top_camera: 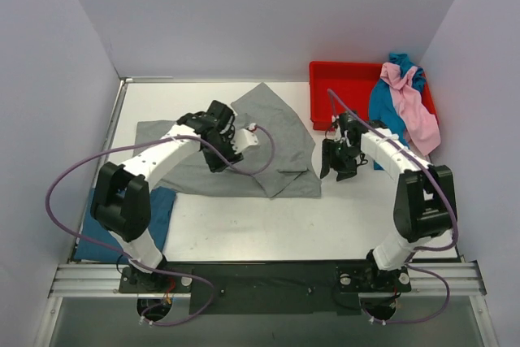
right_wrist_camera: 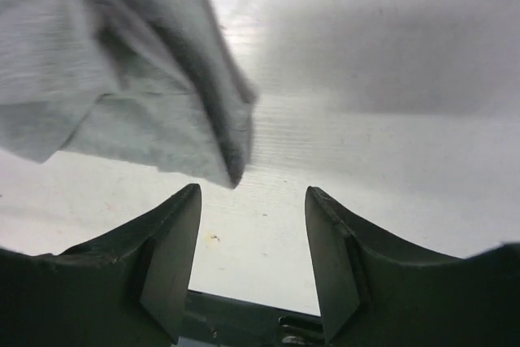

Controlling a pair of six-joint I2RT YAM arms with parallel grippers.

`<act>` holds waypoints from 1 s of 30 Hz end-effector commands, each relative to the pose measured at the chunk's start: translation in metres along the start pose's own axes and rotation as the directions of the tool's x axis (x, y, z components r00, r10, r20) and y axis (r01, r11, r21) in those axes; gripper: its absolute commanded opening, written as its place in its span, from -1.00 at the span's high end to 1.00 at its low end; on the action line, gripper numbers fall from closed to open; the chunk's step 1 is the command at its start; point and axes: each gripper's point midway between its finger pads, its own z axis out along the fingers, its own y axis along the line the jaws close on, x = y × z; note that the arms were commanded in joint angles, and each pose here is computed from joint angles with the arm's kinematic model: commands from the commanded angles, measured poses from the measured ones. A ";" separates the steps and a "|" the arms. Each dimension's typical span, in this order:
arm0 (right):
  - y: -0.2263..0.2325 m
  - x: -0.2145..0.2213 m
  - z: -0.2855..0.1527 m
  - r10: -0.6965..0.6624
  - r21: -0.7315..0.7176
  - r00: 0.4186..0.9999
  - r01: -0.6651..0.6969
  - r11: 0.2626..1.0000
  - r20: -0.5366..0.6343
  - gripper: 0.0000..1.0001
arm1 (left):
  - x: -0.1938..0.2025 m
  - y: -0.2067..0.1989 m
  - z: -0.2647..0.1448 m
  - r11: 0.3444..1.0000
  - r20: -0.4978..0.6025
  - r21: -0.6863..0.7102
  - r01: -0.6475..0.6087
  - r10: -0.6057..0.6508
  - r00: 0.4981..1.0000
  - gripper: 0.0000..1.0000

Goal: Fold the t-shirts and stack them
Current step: Fold the flattened tshirt in 1/3 of the way

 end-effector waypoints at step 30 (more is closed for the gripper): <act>0.081 -0.109 0.011 0.000 -0.284 0.986 0.048 0.958 0.168 1.00 | -0.128 -0.012 0.064 0.997 0.264 -0.005 0.074 -0.070 0.962 1.00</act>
